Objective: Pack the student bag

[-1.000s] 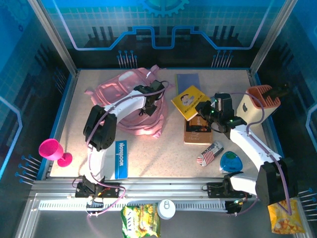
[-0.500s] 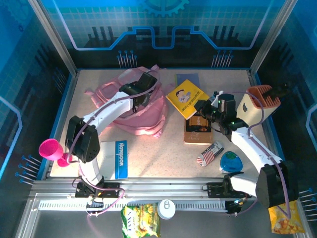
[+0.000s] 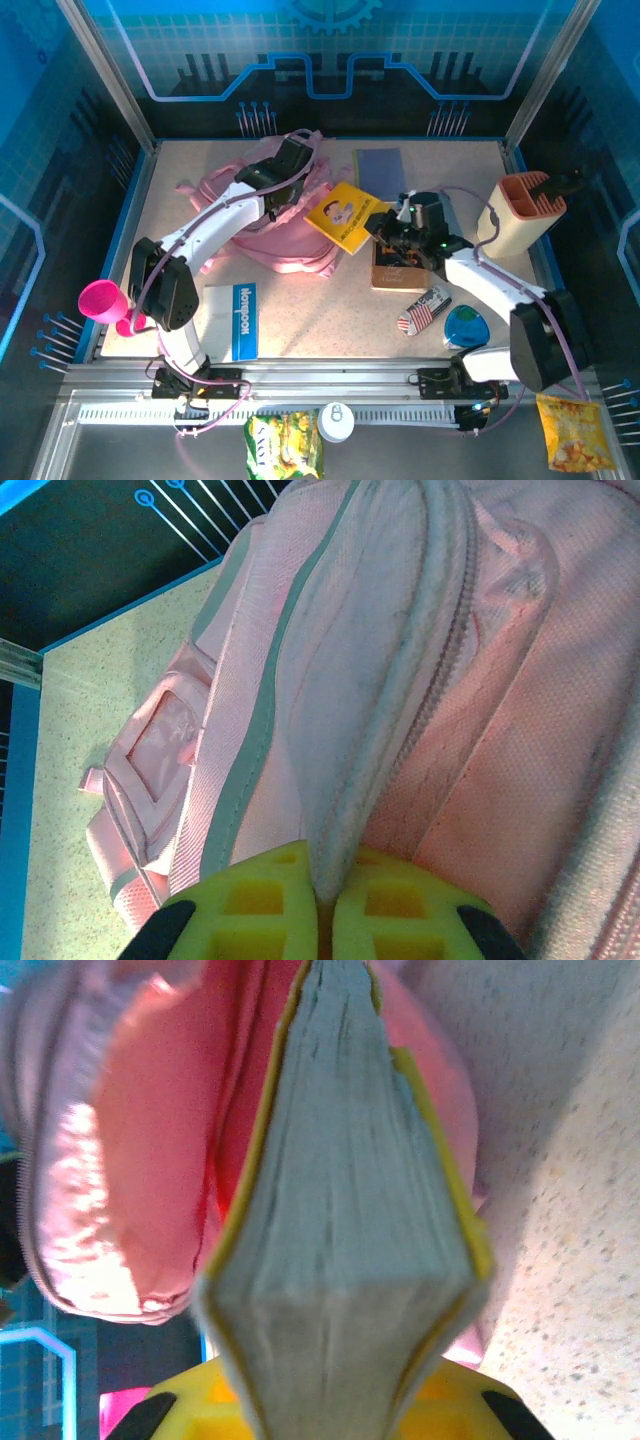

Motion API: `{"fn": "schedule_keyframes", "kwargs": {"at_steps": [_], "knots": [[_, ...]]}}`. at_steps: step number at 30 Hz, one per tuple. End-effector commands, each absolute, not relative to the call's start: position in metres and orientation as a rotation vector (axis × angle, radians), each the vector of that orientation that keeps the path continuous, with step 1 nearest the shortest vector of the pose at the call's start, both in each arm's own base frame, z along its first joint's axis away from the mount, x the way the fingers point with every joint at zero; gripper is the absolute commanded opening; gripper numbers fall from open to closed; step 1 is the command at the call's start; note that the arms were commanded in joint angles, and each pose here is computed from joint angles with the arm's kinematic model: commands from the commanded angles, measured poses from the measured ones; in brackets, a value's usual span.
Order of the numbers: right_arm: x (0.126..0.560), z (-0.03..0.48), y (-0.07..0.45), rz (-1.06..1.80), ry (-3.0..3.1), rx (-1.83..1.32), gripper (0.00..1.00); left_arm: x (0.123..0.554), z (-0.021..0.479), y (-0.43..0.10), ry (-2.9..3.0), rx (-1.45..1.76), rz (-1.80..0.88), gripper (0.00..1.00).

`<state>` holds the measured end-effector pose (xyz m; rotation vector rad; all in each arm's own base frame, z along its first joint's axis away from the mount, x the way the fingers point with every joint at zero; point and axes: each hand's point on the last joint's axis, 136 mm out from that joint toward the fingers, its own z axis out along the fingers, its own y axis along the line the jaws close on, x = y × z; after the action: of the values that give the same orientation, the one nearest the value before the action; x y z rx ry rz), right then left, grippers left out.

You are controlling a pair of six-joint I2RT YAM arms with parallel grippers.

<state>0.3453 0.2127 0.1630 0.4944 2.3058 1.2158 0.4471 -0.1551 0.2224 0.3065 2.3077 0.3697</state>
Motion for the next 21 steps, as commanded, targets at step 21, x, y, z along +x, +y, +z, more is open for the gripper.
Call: {"fn": "schedule_keyframes", "kwargs": {"at_steps": [21], "knots": [[0.470, 0.171, 0.340, 1.258, 2.128, 0.606, 0.09, 0.449, 0.325, -0.161, 2.108, 0.127, 0.109, 0.00]]}}
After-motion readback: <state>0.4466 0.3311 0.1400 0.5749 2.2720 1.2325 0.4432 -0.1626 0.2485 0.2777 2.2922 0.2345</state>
